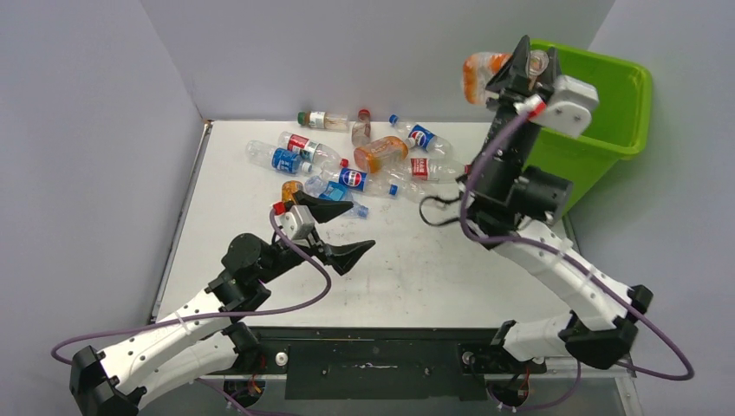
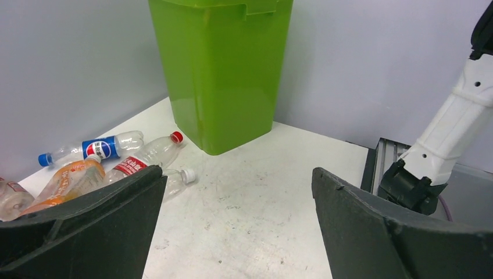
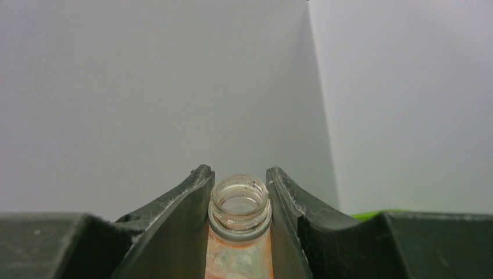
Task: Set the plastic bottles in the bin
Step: Place the plastic bottle in the trash bin, then pick up the plastic bottle at the center of the board.
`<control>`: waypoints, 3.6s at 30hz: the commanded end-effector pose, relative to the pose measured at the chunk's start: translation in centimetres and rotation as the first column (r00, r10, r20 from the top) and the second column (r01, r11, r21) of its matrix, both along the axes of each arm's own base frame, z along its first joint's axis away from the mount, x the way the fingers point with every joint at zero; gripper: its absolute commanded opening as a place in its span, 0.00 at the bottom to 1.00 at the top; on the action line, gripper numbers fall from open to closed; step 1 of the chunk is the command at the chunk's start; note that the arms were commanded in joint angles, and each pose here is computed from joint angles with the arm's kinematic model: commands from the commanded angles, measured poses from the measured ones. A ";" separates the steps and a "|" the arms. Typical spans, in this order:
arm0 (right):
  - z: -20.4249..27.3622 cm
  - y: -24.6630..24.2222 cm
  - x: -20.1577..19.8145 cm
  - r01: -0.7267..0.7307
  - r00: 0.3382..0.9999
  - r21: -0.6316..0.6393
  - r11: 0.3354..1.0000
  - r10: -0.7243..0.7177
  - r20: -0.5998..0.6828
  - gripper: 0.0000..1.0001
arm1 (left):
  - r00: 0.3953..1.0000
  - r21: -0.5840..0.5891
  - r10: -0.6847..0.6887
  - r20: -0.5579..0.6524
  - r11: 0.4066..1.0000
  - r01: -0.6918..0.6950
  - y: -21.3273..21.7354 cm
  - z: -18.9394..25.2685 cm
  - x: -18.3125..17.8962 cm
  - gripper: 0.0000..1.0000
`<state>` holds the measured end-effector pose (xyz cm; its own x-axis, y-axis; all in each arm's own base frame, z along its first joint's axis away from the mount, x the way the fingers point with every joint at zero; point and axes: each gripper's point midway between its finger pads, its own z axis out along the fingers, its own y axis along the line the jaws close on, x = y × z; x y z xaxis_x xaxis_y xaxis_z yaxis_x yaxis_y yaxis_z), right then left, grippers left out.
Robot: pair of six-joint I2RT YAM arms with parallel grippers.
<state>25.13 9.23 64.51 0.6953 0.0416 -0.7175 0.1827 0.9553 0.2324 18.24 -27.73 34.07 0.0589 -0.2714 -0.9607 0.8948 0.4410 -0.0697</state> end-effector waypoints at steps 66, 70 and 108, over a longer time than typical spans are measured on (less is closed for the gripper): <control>-28.3 11.9 10.3 -0.557 0.564 0.232 0.797 0.568 -0.599 0.95 | 0.697 0.396 0.705 -0.132 0.682 -0.615 6.3 -7.1 11.6 0.96; -36.8 12.9 9.5 -0.568 0.437 0.273 0.776 0.565 -0.700 0.95 | 0.617 0.504 0.767 -0.175 0.608 -0.613 7.0 -10.2 13.2 0.96; -48.5 15.9 0.0 -0.612 0.148 0.519 0.597 0.731 -0.666 0.98 | 0.088 0.855 0.929 -0.361 0.367 -0.368 18.1 -30.5 22.9 0.70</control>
<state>24.85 24.37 12.58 -0.5263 0.2192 -0.8216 -0.3557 0.8209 0.4468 39.10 -8.73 2.49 -0.8170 -0.0819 -0.5708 -0.1504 0.9859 0.0737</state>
